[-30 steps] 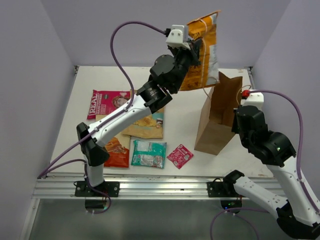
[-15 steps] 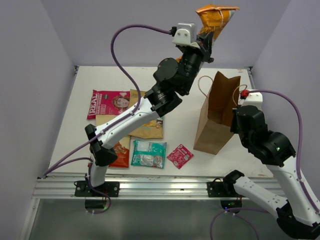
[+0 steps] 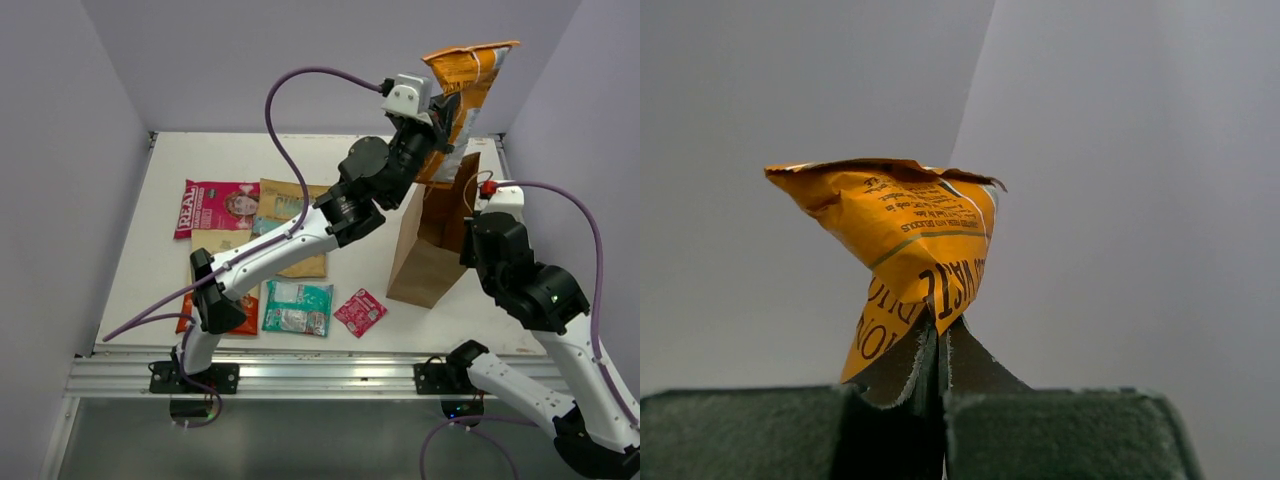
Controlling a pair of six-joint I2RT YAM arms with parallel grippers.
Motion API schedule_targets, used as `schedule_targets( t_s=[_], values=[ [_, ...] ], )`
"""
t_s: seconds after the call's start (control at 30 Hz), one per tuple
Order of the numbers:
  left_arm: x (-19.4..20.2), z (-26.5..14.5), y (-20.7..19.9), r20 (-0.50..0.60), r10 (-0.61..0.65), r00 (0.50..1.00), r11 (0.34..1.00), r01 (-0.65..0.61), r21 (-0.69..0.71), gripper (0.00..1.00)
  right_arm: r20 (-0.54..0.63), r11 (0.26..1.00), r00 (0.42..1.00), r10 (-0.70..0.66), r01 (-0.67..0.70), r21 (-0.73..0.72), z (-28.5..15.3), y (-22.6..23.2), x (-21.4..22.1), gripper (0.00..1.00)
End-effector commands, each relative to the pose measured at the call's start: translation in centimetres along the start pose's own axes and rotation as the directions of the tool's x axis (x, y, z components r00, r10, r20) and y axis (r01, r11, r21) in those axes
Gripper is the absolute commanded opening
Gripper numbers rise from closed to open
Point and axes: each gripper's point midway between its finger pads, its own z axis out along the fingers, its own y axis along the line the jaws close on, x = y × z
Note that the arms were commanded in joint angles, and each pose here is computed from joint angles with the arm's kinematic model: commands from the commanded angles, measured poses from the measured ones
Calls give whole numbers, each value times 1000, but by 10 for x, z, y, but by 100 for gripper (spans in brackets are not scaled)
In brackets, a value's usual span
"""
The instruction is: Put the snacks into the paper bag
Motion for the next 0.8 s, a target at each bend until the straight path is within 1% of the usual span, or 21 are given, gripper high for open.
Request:
schedule_targets(
  t_s=[0.0,0.1,0.3,0.57,0.63,0.77],
  values=[
    [-55,-2,-18,131,-113,985,991,103,80,0,-29,1000,999,-19,18,-20,3,4,8,0],
    [-53,-4,-29,131,-130,983,986,114,125,0,-29,1000,999,-19,18,-20,2,4,9,0],
    [-69,-6,-39,164,-148,975,979,120,167,0,-32,1000,999,-17,17,-24,2,5,9,0],
    [-94,-5,-28,259,-66,964,993,37,113,0,-37,999,999,-24,22,-37,3,8,8,0],
    [-104,-5,-27,293,-65,954,993,33,112,0,-37,999,999,-24,22,-38,2,8,8,0],
    [-116,-6,-30,321,-90,943,990,49,133,0,-33,999,999,-24,23,-39,1,7,7,0]
  ],
)
